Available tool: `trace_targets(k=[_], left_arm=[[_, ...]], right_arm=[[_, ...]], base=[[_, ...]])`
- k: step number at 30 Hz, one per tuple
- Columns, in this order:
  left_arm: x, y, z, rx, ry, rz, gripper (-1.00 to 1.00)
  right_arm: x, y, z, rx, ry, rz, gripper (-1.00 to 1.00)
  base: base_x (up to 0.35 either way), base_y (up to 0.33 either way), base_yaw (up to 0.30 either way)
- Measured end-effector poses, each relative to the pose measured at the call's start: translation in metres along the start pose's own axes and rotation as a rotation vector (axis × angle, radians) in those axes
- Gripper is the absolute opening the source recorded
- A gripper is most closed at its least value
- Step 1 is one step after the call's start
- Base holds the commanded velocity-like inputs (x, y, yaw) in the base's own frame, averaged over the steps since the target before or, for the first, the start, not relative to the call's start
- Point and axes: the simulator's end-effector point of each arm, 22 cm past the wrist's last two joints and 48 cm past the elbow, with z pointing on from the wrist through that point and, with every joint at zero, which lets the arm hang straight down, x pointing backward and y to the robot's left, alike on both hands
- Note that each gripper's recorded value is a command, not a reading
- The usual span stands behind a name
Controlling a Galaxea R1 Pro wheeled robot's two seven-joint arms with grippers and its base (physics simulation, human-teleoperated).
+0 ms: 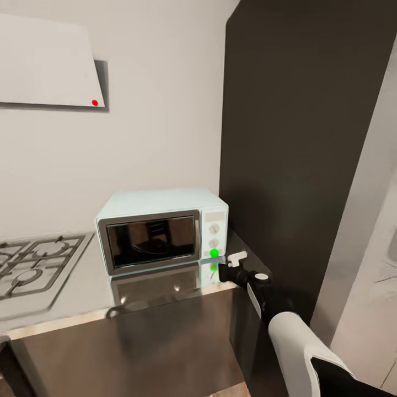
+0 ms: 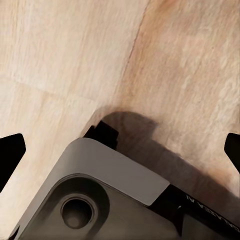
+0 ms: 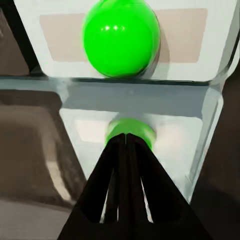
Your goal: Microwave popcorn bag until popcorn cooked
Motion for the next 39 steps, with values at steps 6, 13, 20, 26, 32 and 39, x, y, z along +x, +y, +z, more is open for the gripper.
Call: trace_targets(k=[6, 13, 20, 26, 32, 39], left_arm=[[0.000, -0.001, 0.000, 0.001, 0.001, 0.001, 1.00], [0.000, -0.001, 0.000, 0.001, 0.000, 0.001, 1.00], [0.001, -0.001, 0.000, 0.000, 0.001, 0.000, 1.00], [0.001, 0.000, 0.000, 0.000, 0.002, 0.000, 1.00], [0.001, 0.000, 0.000, 0.000, 0.002, 0.000, 1.00], [-0.006, 0.015, 0.002, -0.020, -0.002, -0.002, 1.00]], right_arm=[[-0.038, -0.014, -0.062, -0.256, 0.106, 0.149, -1.00], [-0.024, -0.039, -0.097, -0.325, 0.177, 0.231, -1.00], [0.191, -0.003, -0.099, -0.338, 0.547, 0.200, -1.00], [0.408, -0.022, -0.178, 0.038, 0.827, 0.123, -1.00], [0.517, -0.008, -0.278, 0.195, 1.009, 0.106, -1.00], [0.568, 0.015, -0.340, 0.220, 1.033, 0.098, -1.00]], base=[[-0.319, 0.000, 0.000], [-0.284, 0.000, 0.000], [-0.021, 0.000, 0.000], [0.000, 0.000, 0.006], [0.000, 0.000, 0.247], [0.000, 0.000, 0.299]])
